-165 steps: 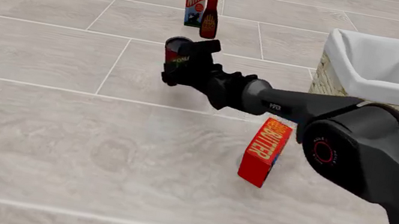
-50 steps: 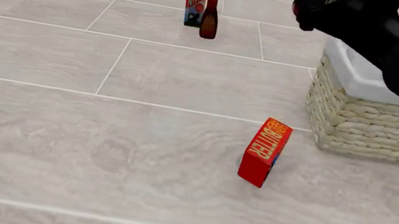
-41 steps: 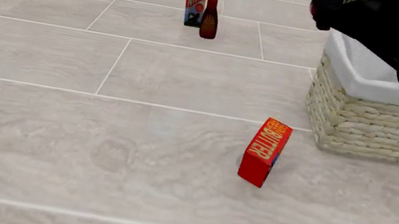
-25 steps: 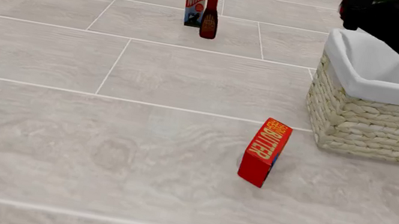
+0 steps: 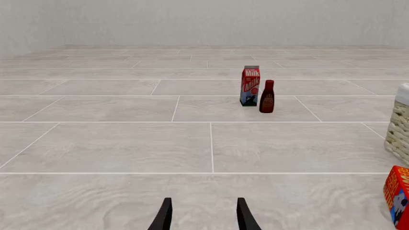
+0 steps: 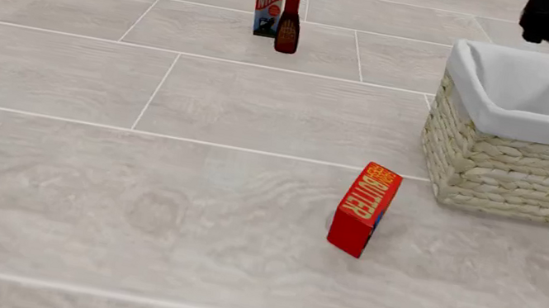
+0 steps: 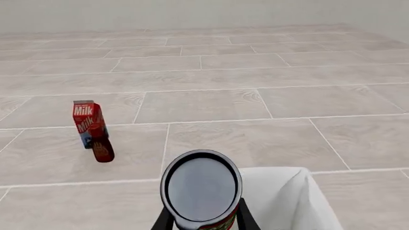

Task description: Pick the tomato sauce and place it in the basket.

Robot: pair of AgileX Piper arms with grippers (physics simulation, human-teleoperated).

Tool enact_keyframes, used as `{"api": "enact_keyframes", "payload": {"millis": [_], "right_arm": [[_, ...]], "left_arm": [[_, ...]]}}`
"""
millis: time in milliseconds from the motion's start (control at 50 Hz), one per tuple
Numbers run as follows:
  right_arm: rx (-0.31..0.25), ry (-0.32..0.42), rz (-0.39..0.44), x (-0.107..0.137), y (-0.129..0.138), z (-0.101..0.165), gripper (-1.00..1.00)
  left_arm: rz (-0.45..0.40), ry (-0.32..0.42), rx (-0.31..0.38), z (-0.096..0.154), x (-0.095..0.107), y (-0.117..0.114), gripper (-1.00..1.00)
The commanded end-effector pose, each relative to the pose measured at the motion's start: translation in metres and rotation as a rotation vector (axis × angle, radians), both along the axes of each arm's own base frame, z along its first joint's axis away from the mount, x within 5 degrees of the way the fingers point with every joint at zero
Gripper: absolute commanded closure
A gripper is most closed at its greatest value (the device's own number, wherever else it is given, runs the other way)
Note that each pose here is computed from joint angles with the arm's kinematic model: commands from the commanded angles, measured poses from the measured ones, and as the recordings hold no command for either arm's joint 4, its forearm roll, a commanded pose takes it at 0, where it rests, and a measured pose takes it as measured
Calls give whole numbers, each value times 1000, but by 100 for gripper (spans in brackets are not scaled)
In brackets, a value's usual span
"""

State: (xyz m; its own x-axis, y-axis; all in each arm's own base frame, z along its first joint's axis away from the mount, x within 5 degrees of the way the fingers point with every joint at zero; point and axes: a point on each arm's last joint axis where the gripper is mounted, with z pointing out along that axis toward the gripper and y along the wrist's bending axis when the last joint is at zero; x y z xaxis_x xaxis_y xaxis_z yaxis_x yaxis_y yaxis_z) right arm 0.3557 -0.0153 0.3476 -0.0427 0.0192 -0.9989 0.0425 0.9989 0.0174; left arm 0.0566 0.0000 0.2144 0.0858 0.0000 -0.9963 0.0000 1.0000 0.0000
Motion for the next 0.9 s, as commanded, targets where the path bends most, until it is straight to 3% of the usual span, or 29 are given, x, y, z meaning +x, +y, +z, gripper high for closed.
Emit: {"api": "enact_keyframes", "payload": {"millis": [20,180,560,900], "right_arm": [[45,-2,-61,5,-21,0,100],[77,22,-94,13,-33,-6,100],[49,70,-124,32,-48,-3,100],[67,104,-140,40,-55,-1,100]], "left_arm": [[0,0,0,0,0,0,-100],[0,0,0,0,0,0,-100],[0,0,0,0,0,0,-100],[0,0,0,0,0,0,-100]]}}
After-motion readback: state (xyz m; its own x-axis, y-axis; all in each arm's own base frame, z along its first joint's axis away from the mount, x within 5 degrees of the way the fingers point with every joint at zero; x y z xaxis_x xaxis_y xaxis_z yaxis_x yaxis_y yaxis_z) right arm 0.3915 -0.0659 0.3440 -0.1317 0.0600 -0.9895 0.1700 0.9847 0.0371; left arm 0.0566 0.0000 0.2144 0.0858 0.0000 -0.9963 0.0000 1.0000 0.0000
